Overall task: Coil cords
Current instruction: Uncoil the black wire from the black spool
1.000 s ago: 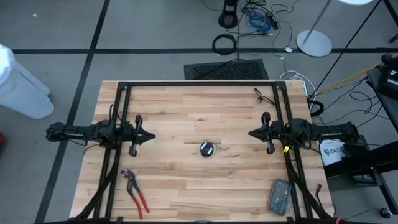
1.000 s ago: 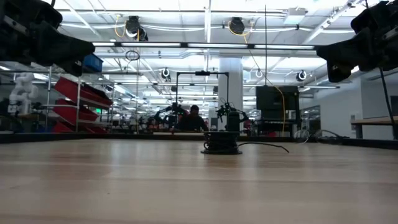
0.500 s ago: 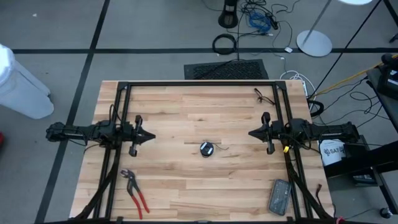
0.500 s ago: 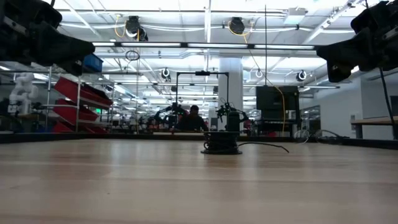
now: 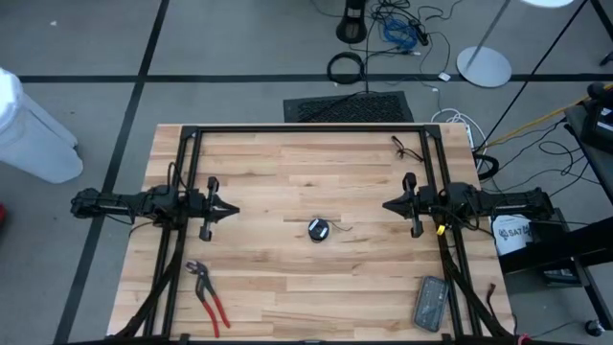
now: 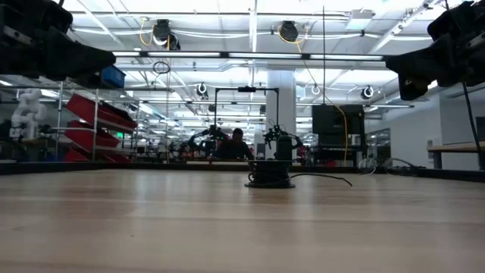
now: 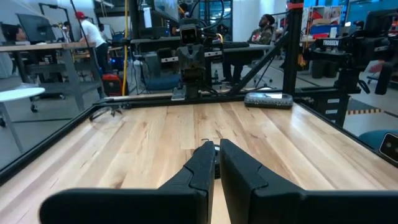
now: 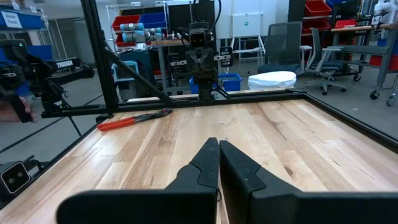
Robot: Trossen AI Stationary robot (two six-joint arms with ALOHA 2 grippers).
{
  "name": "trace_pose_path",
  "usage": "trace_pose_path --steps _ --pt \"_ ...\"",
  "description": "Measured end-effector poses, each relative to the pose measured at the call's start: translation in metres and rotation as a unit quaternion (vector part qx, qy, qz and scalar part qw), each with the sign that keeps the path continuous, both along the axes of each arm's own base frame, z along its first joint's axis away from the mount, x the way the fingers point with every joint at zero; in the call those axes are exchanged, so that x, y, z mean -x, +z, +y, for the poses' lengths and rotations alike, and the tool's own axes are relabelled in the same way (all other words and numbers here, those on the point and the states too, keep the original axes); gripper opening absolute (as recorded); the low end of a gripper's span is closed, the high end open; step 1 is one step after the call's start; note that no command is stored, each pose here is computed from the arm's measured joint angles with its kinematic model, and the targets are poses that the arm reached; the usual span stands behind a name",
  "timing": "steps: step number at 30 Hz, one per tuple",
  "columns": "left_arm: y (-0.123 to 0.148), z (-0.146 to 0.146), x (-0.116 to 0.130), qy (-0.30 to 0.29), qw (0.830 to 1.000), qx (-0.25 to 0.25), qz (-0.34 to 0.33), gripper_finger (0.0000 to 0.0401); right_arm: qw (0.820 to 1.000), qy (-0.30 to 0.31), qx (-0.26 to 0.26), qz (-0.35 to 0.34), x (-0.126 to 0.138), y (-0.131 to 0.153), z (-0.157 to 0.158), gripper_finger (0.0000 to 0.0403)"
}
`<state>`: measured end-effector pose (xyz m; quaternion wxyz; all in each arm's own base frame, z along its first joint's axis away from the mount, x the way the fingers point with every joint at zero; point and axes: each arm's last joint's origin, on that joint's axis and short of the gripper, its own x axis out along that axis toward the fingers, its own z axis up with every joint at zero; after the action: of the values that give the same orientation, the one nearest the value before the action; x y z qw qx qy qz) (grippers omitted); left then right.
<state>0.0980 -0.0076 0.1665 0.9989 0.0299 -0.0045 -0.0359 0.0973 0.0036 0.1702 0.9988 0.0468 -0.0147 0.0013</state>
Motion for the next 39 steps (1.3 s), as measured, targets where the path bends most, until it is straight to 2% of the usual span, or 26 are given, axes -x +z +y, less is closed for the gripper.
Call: trace_pose_path --steps 14,17,19,26,30,35,39 --pt "0.003 0.000 0.000 0.002 1.000 -0.001 -0.016 0.0031 1.000 0.000 0.000 0.000 0.000 0.000 0.000 0.0000" --pt "0.013 0.001 0.001 0.020 0.998 0.010 -0.065 0.0031 1.000 0.000 0.000 0.000 0.000 0.000 0.000 0.0000" --pt "0.020 0.001 0.002 0.010 0.995 0.022 -0.095 0.0031 1.000 0.000 0.000 0.000 0.000 0.000 0.000 0.0000" --pt "0.074 0.002 0.012 0.013 0.990 0.006 -0.139 0.0031 1.000 0.000 0.000 0.000 0.000 0.000 0.000 0.0000" --pt "0.116 0.002 0.015 0.022 0.988 0.003 -0.155 0.0031 1.000 0.000 0.000 -0.001 0.000 0.000 0.000 0.0000" --pt "0.160 0.001 0.003 0.022 0.994 -0.002 -0.109 0.0031 1.000 -0.001 0.000 -0.002 0.000 0.000 0.000 0.0000" --pt "0.180 0.000 -0.021 0.022 0.998 -0.006 -0.065 0.0031 1.000 -0.002 0.001 -0.002 0.000 0.000 0.000 0.0000"
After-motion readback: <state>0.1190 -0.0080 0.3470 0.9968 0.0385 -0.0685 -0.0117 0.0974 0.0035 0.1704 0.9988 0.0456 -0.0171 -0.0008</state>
